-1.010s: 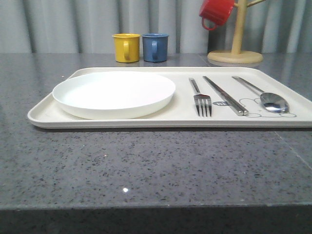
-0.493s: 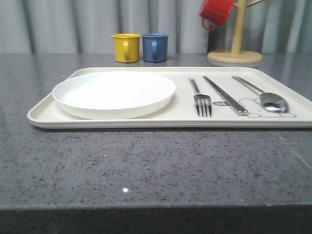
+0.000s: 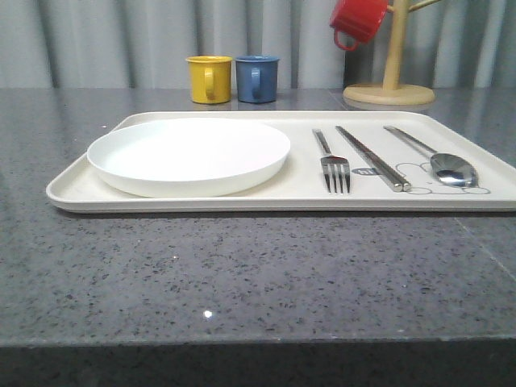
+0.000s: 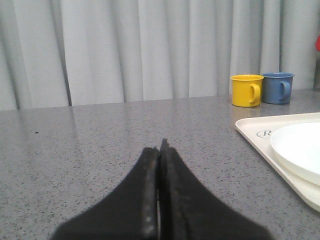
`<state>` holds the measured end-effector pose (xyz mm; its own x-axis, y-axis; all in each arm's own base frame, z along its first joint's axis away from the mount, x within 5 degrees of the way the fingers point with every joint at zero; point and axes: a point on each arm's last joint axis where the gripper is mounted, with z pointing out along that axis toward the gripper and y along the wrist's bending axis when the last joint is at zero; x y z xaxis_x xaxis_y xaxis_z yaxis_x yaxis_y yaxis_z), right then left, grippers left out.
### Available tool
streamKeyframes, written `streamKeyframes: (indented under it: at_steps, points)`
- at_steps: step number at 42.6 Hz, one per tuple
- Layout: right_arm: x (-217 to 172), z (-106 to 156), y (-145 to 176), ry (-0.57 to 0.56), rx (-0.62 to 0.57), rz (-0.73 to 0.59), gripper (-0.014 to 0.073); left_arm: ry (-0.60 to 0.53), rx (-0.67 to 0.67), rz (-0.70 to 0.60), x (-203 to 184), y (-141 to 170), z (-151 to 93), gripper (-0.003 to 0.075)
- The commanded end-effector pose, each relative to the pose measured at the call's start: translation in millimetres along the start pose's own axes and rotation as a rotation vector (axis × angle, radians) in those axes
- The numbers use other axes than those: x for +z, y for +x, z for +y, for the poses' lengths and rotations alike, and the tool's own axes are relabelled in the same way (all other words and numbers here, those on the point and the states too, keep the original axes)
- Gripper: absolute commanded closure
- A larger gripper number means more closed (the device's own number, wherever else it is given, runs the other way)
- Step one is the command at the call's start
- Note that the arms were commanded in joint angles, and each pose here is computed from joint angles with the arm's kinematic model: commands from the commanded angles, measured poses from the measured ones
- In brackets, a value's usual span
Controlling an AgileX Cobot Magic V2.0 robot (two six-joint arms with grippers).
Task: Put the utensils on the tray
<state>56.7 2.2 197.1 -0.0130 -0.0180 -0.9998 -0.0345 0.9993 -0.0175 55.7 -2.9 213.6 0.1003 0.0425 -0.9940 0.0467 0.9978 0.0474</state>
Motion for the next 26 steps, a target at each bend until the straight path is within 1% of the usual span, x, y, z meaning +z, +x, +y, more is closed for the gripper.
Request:
streamKeyframes:
  at_steps: [1,14,20,26]
  points:
    - [-1.7,-1.0,-9.3,0.012,0.001,-0.109,0.0662,-0.004,-0.009,-0.089,-1.9,-3.8,0.4,0.0741]
    - [-1.7,-1.1,-9.7,0.013,0.004,-0.113,0.0662,-0.004,-0.009,-0.089,-1.9,-3.8,0.4,0.0741]
    - [-2.1,-1.3,-12.1,0.008,0.102,-0.14,0.0662,-0.004,-0.009,-0.089,-1.9,-3.8,0.4,0.0741]
    - [-2.1,-1.3,-12.6,0.008,0.095,-0.145,0.0662,-0.004,-0.009,-0.089,-1.9,-3.8,0.4,0.0741]
